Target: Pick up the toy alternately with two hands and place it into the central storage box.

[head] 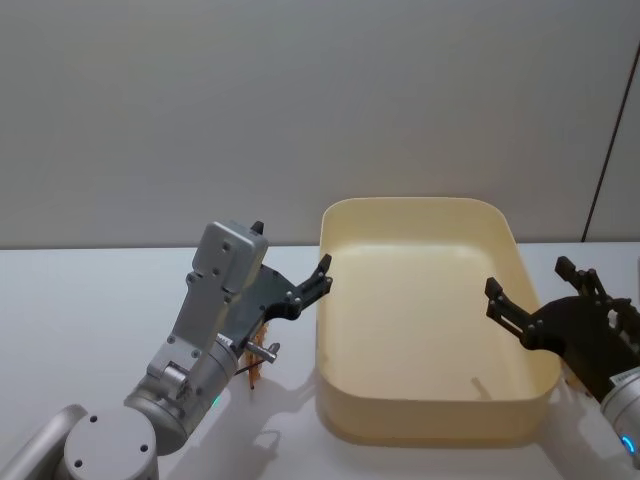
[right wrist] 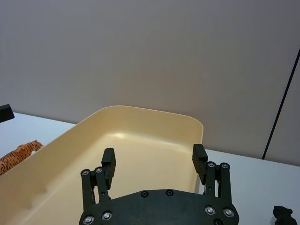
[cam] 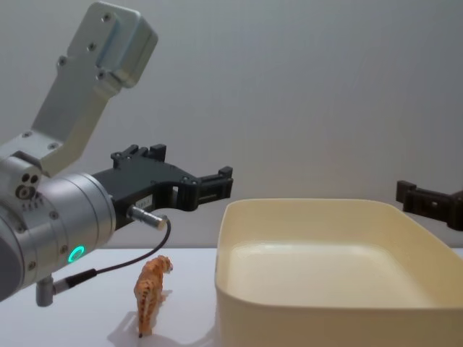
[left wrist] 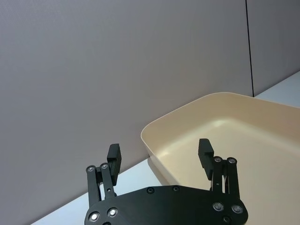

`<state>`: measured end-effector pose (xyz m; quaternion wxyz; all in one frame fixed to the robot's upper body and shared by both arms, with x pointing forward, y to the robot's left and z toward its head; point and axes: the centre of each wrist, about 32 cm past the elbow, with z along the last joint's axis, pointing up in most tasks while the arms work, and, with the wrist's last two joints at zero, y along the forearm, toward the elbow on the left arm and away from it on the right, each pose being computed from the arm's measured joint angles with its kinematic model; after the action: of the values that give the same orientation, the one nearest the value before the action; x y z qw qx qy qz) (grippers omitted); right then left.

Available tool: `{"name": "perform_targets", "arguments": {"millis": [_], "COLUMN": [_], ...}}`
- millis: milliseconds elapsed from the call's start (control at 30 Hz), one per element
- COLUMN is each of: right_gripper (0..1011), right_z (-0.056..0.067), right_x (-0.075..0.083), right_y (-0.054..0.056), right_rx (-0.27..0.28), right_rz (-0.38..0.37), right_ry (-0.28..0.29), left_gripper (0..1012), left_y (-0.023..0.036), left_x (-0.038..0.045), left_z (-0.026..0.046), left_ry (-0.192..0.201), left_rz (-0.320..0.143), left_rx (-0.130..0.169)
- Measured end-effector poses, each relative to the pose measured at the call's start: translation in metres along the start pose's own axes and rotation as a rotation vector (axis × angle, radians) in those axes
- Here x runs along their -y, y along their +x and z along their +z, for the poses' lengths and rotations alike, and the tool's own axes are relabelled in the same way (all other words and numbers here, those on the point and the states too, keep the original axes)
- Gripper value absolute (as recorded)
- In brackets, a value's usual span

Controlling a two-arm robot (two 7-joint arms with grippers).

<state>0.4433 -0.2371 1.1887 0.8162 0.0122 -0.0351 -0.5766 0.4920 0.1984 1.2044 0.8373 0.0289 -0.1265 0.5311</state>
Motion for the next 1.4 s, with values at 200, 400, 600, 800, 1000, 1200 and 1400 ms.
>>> {"name": "perform_targets", "arguments": {"millis": [200, 400, 600, 800, 1000, 1200, 1400], "right_gripper": [1001, 1001, 1001, 1001, 1001, 1001, 1001], "right_z": [0.0, 0.0, 0.0, 0.0, 0.0, 0.0, 0.0], "right_x": [0.0, 0.0, 0.0, 0.0, 0.0, 0.0, 0.0], "right_y": [0.0, 0.0, 0.0, 0.0, 0.0, 0.0, 0.0], "right_rx": [0.0, 0.0, 0.0, 0.0, 0.0, 0.0, 0.0], "right_rz": [0.0, 0.0, 0.0, 0.0, 0.0, 0.0, 0.0], "right_ry": [0.0, 0.0, 0.0, 0.0, 0.0, 0.0, 0.0], "left_gripper": [1002, 1001, 1001, 1001, 1001, 1001, 1001], "left_y": [0.0, 0.0, 0.0, 0.0, 0.0, -0.0003, -0.0016], "left_x": [0.0, 0.0, 0.0, 0.0, 0.0, -0.0008, -0.0046], "left_z": [0.0, 0.0, 0.0, 0.0, 0.0, -0.0006, 0.0001], "left_ry": [0.0, 0.0, 0.0, 0.0, 0.0, 0.009, 0.042], "left_rz": [0.0, 0.0, 0.0, 0.0, 0.0, -0.001, -0.007], "left_rx": [0.0, 0.0, 0.0, 0.0, 0.0, -0.008, -0.035]}}
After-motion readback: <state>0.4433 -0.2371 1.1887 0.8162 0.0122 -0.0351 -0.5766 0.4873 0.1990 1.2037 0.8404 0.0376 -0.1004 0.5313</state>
